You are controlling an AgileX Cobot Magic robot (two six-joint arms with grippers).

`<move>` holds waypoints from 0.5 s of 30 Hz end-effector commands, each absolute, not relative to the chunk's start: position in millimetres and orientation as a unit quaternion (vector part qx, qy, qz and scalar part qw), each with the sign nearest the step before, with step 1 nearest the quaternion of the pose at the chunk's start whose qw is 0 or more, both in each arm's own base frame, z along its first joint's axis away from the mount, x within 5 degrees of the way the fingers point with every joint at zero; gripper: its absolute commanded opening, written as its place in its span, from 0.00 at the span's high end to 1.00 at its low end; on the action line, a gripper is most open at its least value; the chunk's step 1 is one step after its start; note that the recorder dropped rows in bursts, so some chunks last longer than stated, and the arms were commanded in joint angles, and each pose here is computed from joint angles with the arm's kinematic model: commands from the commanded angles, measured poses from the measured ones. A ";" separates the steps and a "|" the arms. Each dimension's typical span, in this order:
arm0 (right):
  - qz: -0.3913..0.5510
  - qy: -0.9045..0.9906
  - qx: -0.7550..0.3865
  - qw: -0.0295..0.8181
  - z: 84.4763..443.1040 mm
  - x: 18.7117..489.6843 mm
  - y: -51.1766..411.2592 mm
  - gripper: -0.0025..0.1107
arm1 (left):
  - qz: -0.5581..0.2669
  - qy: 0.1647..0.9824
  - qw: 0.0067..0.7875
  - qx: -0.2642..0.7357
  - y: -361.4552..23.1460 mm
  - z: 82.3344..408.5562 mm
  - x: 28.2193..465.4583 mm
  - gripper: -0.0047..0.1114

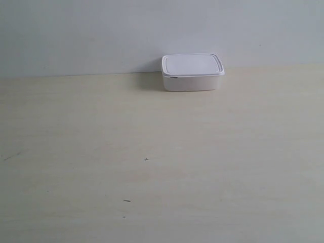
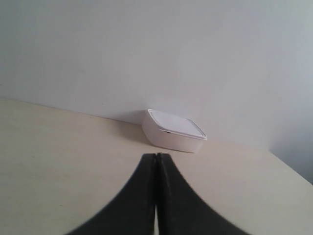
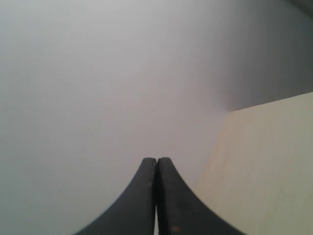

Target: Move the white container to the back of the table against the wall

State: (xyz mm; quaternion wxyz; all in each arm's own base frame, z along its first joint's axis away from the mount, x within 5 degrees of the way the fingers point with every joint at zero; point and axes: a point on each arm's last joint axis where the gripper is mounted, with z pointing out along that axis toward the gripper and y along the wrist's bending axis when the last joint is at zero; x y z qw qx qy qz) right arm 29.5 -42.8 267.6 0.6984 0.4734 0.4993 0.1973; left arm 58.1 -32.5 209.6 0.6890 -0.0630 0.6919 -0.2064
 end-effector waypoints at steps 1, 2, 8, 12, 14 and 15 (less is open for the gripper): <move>0.214 0.496 0.487 0.687 264.7 29.5 -41.7 0.98 | -0.240 0.666 0.701 -0.084 -33.0 214.3 57.4 0.96; 0.224 0.495 0.494 0.679 263.5 29.9 -41.0 0.98 | -0.250 0.659 0.703 -0.090 -33.0 215.8 57.3 0.96; 0.248 0.492 0.511 0.660 261.5 30.5 -39.3 0.98 | -0.250 0.651 0.711 -0.091 -32.2 217.8 57.1 0.96; 0.270 0.488 0.525 0.643 260.5 30.9 -37.5 0.98 | -0.242 0.636 0.727 -0.091 -30.5 221.2 56.9 0.96; 0.297 0.484 0.541 0.620 257.9 31.8 -35.0 0.98 | -0.261 0.614 0.735 -0.124 -27.2 225.0 56.7 0.96; 0.310 0.482 0.550 0.608 256.6 32.3 -33.7 0.98 | -0.264 0.606 0.739 -0.133 -26.0 227.8 56.3 0.96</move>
